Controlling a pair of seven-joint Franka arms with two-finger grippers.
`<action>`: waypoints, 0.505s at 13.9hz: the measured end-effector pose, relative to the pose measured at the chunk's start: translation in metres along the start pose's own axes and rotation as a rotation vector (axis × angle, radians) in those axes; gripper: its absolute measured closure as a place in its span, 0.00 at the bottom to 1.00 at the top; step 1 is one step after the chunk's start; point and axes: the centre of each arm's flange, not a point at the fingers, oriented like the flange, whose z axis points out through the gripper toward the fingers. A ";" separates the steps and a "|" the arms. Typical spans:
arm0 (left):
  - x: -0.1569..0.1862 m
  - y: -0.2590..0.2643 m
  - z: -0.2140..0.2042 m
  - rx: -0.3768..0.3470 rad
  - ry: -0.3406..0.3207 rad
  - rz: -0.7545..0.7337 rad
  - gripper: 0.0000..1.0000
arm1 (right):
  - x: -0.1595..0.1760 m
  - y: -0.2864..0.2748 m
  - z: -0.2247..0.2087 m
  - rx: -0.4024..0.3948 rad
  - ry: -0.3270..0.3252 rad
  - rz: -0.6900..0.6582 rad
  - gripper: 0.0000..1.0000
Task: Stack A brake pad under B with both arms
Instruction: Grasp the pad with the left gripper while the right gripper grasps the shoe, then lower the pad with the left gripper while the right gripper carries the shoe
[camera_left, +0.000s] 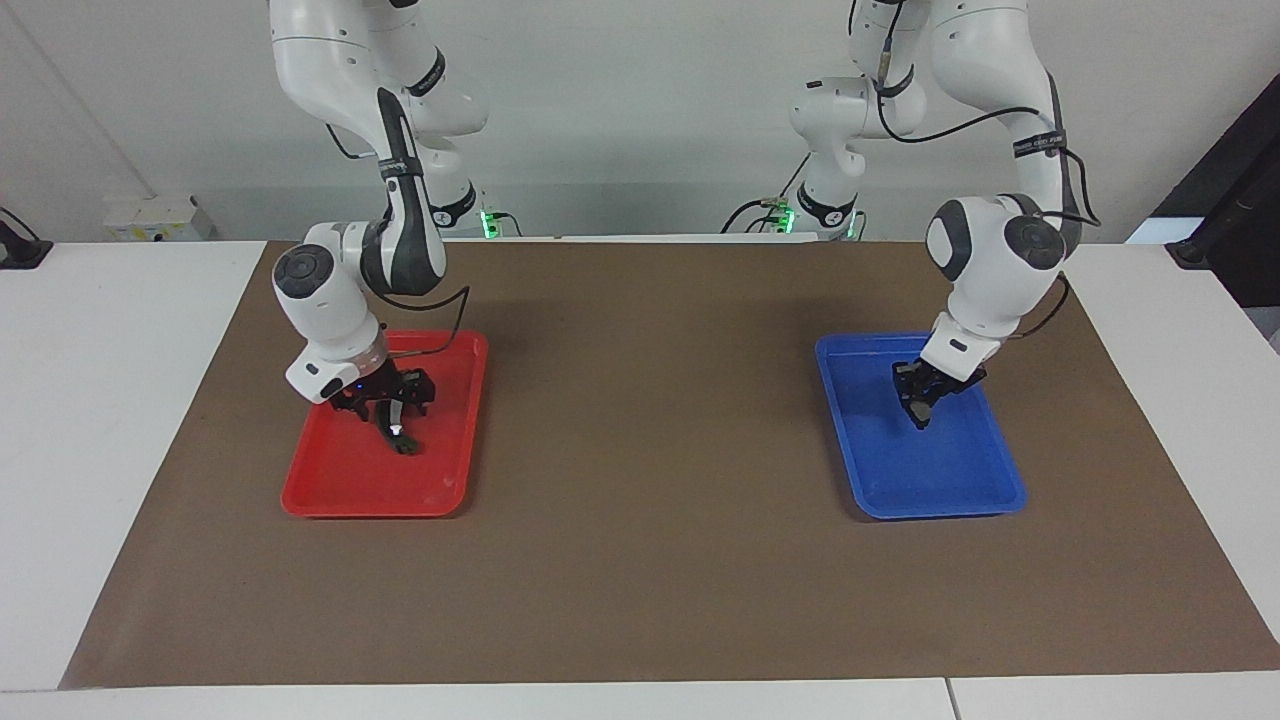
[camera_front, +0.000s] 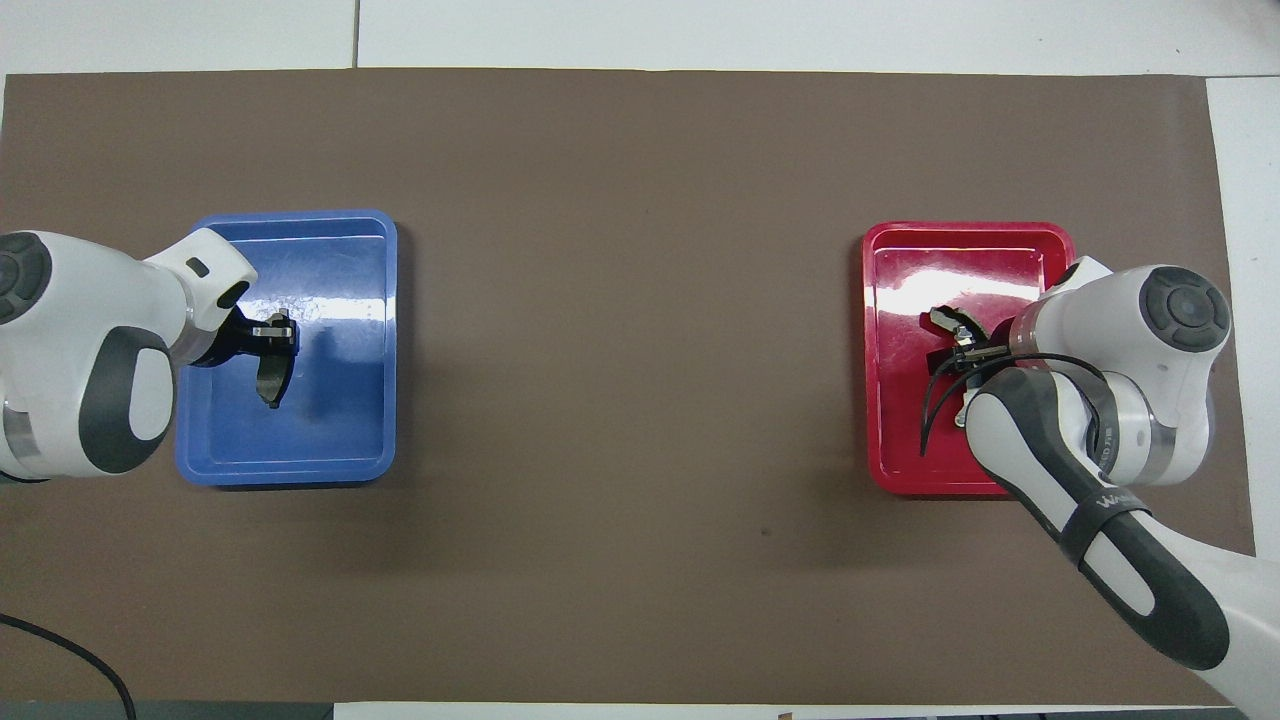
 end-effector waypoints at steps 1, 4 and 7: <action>0.002 0.010 -0.019 -0.001 0.001 0.019 0.62 | 0.000 0.002 0.000 0.000 0.000 -0.002 0.00; 0.002 0.073 -0.035 -0.007 0.023 0.044 0.62 | 0.000 0.002 0.000 0.000 -0.003 -0.004 0.00; -0.008 0.158 -0.016 -0.020 0.041 -0.061 0.62 | -0.004 0.001 0.002 0.005 -0.032 -0.054 0.03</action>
